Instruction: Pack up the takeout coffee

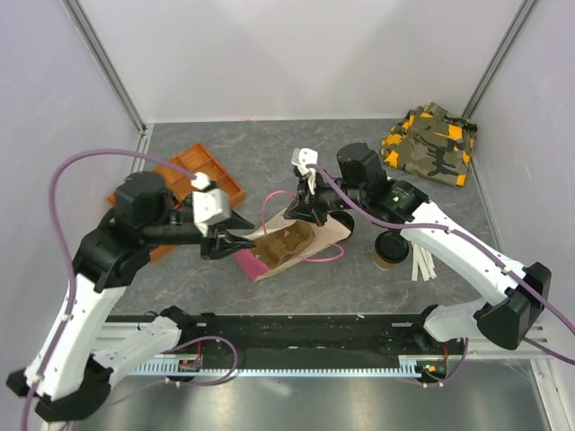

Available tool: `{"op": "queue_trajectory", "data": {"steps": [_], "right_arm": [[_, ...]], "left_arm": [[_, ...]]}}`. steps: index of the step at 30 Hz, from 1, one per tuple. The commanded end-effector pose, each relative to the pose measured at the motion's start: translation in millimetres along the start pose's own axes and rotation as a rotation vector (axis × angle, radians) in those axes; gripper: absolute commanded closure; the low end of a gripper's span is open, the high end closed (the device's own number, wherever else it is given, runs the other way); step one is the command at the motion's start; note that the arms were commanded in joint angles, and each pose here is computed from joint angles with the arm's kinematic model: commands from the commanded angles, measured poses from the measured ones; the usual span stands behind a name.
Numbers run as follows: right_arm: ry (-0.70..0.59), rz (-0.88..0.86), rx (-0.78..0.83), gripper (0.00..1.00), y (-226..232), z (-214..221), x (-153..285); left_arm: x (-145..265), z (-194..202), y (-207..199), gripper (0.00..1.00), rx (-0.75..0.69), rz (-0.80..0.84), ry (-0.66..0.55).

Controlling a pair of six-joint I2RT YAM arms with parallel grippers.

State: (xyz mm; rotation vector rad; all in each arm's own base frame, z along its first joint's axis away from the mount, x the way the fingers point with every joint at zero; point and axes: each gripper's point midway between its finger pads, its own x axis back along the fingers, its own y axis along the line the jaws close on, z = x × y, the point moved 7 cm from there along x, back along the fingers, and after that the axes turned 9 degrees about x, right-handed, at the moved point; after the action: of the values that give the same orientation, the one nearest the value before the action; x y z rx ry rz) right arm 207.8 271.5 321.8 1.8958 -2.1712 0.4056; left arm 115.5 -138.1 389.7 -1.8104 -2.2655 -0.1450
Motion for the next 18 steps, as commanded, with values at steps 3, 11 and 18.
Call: {"op": "queue_trajectory", "data": {"steps": [3, 11, 18], "right_arm": [[-0.012, 0.095, -0.193, 1.0, -16.0, -13.4, -14.1], [-0.015, 0.108, -0.323, 1.0, -16.9, -25.1, -15.9], [0.008, 0.086, -0.431, 1.0, -23.4, -28.5, -29.4]], "left_arm": [[-34.5, 11.7, 6.0, 0.63, -0.073, -0.046, 0.185], [-64.4, 7.8, 38.5, 0.8, -0.112, -0.247, 0.299], [-72.7, 28.8, 51.1, 0.83, -0.166, -0.283, 0.409]]}}
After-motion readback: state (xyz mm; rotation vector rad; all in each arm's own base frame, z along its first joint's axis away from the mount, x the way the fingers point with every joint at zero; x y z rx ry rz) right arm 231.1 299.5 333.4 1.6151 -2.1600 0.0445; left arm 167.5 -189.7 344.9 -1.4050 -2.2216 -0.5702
